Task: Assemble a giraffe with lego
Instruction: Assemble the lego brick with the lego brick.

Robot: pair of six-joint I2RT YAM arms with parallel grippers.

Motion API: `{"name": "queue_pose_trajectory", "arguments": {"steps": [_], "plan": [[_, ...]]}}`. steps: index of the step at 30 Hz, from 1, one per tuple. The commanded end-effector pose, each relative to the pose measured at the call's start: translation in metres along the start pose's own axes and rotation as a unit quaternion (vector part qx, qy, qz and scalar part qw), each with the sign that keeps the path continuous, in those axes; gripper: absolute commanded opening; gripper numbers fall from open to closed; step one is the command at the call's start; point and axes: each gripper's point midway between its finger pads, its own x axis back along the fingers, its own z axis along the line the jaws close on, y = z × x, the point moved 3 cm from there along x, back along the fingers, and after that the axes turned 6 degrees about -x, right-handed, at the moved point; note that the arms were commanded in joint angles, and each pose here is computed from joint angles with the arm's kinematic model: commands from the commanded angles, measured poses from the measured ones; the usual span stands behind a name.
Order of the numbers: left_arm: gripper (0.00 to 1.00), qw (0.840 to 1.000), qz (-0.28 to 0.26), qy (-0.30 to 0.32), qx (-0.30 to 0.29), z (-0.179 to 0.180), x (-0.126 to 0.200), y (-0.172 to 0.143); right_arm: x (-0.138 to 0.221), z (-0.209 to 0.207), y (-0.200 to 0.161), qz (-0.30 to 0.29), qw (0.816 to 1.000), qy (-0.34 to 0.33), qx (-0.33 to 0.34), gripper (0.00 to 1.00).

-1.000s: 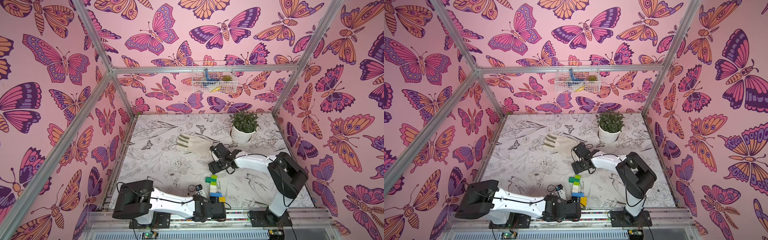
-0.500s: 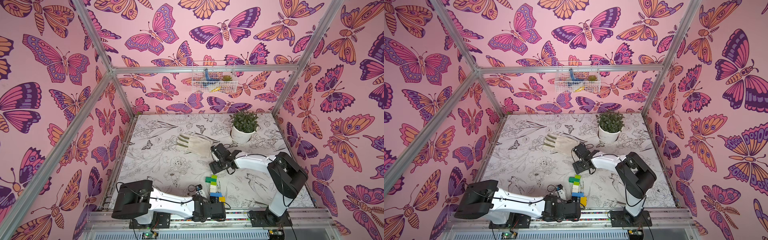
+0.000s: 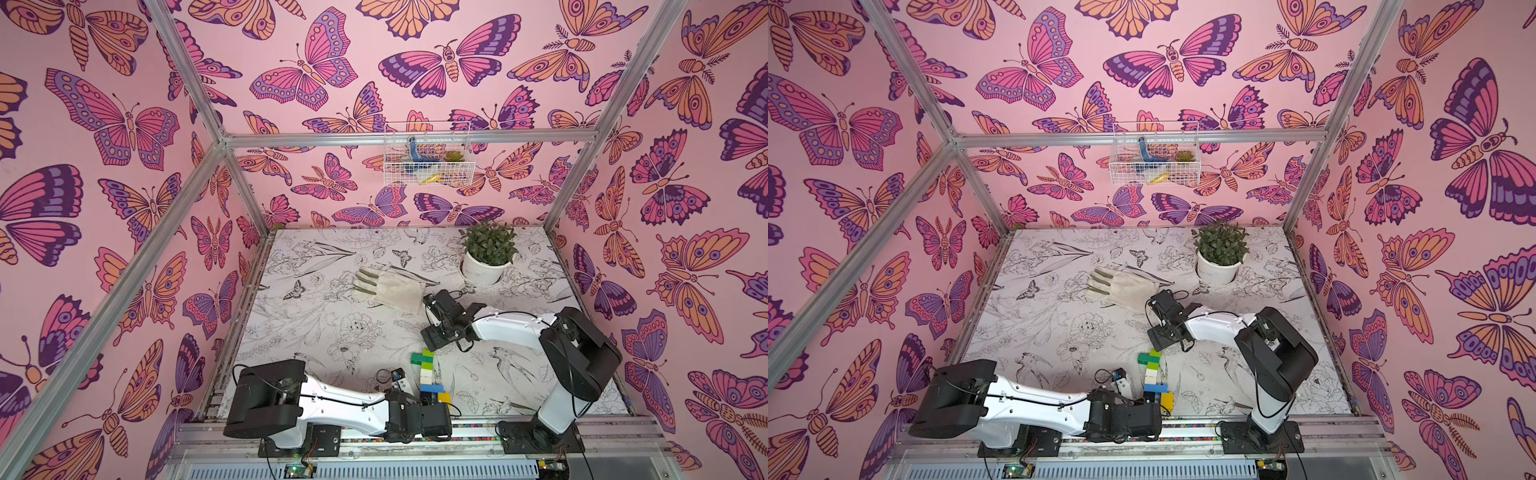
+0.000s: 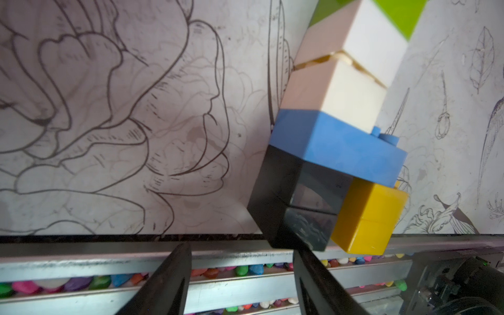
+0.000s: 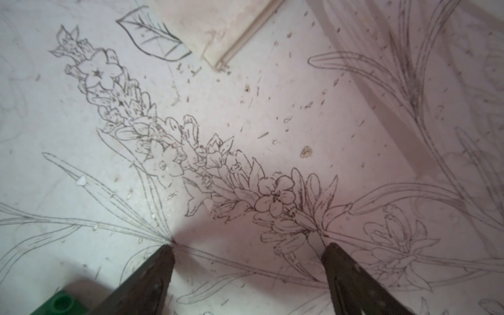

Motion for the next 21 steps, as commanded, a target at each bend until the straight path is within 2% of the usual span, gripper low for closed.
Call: {"name": "queue_pose_trajectory", "arguments": {"steps": [1, 21], "plan": [[0.65, 0.999, -0.005, 0.042, -0.012, 0.022, -0.014, 0.001, -0.012, -0.002, -0.06, 0.119, 0.993, 0.002, 0.014, 0.89], [0.65, 0.999, -0.009, 0.049, 0.006, 0.034, -0.015, 0.003, -0.008, 0.015, -0.063, 0.13, 0.99, 0.02, 0.056, 0.86]]}}
